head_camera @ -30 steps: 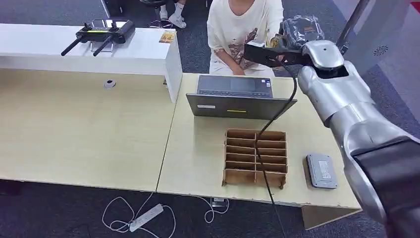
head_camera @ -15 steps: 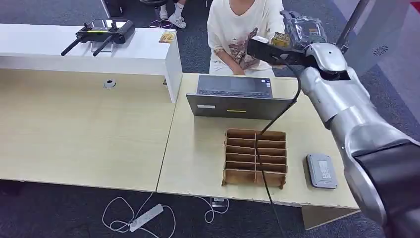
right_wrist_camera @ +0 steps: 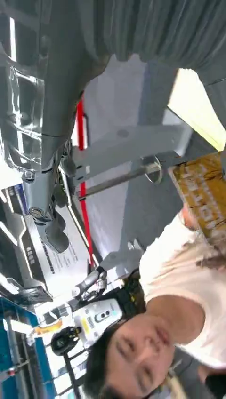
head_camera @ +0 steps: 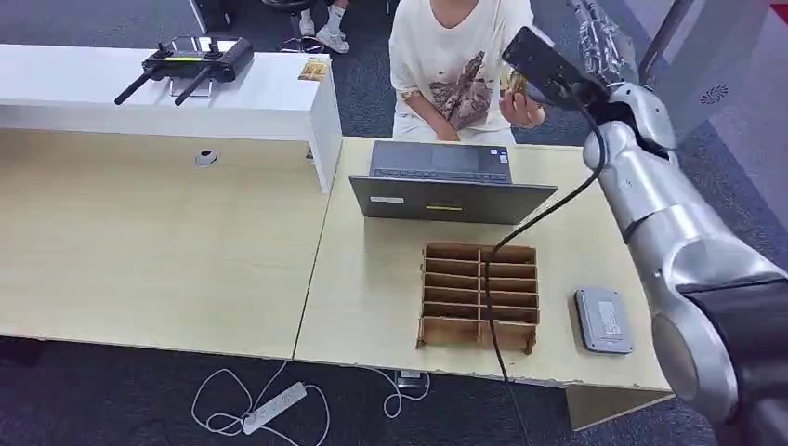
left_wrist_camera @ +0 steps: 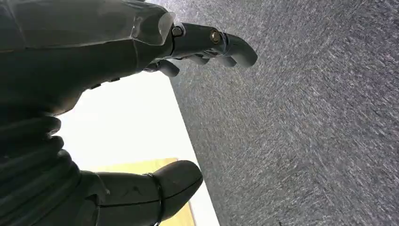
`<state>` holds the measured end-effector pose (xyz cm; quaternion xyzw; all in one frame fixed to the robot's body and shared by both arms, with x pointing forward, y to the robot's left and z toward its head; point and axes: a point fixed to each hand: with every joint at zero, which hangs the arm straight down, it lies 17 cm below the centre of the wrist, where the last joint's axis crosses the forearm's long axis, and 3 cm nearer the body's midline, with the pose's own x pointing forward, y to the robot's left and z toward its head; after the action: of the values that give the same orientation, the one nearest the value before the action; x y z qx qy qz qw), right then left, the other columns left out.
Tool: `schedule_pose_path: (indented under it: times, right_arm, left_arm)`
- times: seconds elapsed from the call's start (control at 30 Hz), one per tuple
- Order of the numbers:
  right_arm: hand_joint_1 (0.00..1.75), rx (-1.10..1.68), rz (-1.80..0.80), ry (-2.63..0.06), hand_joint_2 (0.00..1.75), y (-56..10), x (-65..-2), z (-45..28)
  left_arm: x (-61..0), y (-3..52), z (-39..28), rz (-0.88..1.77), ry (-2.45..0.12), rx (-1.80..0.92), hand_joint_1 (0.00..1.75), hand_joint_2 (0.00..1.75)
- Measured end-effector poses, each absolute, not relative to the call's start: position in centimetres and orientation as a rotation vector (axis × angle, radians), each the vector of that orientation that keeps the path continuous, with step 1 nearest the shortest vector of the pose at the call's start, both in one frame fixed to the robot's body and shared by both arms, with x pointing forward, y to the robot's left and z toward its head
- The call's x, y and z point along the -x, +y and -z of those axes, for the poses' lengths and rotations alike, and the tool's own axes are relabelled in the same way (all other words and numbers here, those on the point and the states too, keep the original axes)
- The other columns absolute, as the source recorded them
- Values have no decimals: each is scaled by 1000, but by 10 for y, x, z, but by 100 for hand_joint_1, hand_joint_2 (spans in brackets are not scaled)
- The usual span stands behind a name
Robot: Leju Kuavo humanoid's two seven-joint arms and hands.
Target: Pass the card to the sensor for recognition and then transmit it.
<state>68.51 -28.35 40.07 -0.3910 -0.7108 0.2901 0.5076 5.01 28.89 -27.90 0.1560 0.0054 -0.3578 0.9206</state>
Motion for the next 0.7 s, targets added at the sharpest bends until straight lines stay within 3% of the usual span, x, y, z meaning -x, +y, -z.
schedule_pose_path:
  times: [0.27,0.43,0.7]
  right_arm:
    - [0,670,-330,-1926,175,-338,-668,-399]
    - [0,311,18,-2038,175,-390,-640,-385]
    - [0,-278,273,-2126,175,-390,-565,-350]
  left_arm:
    - [-55,284,280,679,-29,-311,0,175]
    - [-48,264,282,-67,-26,-219,0,175]
    - [-61,253,281,-258,-68,-179,0,175]
